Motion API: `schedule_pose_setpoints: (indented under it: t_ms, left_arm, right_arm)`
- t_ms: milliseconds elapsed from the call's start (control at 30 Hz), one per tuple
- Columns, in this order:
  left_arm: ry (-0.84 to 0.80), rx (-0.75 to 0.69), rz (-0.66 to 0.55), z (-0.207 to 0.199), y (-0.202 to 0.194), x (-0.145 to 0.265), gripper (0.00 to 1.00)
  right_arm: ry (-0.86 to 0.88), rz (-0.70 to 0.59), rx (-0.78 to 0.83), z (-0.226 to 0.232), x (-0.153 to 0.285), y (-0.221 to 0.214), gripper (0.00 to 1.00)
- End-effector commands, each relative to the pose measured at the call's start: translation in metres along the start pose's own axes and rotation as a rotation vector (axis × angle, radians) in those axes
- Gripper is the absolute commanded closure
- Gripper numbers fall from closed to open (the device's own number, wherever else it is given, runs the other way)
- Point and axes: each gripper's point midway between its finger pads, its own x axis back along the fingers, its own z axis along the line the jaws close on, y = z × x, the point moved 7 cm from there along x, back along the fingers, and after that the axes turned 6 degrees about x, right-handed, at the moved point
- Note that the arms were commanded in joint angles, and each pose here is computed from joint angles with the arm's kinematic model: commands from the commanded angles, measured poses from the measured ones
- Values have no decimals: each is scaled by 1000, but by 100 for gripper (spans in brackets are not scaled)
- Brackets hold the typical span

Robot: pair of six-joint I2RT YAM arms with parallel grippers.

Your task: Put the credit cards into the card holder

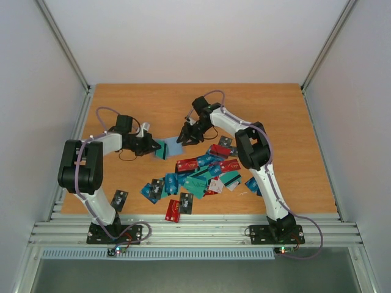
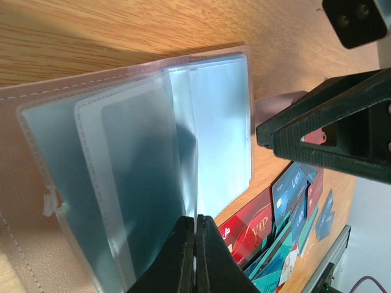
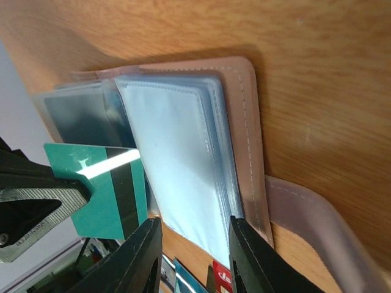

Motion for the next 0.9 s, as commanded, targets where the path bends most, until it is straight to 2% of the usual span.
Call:
schedule_pose_setpoints:
  t_ms: [0,867]
  left_arm:
    - [-30,-47,-8,-1,5,-2,100]
    - [-59,-56,-20,0,16,-11,100]
  right_arm:
    - [-9,-11,-4,-1,8,5,67]
    - [-52,52,-39,-26,-9,-2,67]
